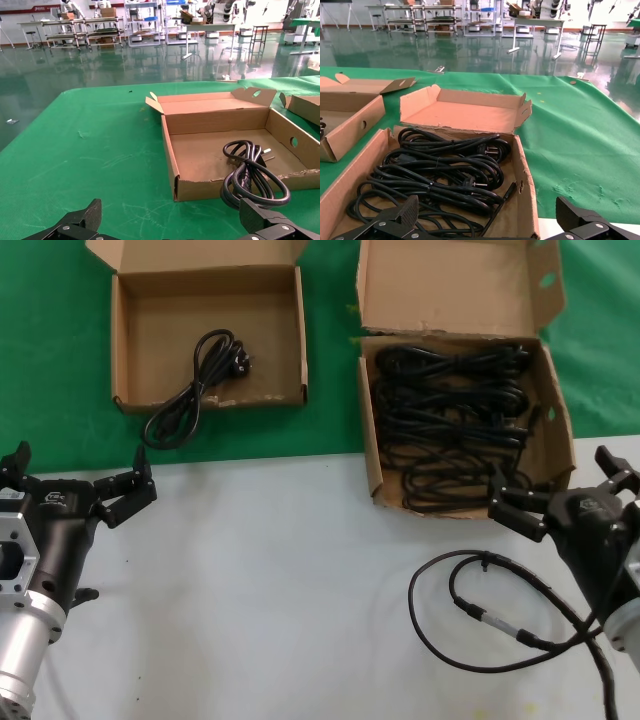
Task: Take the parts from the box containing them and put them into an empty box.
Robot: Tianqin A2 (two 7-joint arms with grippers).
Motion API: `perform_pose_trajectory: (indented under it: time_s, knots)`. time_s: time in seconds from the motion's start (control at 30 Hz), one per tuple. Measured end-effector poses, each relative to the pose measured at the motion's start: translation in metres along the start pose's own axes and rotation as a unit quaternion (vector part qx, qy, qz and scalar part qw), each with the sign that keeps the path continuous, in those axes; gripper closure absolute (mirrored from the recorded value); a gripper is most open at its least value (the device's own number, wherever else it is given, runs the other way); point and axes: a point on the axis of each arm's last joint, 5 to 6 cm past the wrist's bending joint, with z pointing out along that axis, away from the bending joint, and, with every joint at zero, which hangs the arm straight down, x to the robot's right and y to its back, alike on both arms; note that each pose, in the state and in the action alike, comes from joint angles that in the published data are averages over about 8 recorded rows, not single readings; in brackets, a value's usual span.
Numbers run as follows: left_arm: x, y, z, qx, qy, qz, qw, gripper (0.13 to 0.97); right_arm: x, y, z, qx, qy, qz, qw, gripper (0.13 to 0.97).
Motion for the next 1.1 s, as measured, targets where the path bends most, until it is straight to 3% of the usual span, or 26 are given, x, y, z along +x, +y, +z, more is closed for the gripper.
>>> perform_pose_trajectory:
  time_s: [1.1]
  knots:
    - [0.0000,0.0000,0.0000,0.000,0.000,0.000,1.0000,0.132,0.0000,0.0000,0.0000,0.000,0.000,0.000,1.000,0.130]
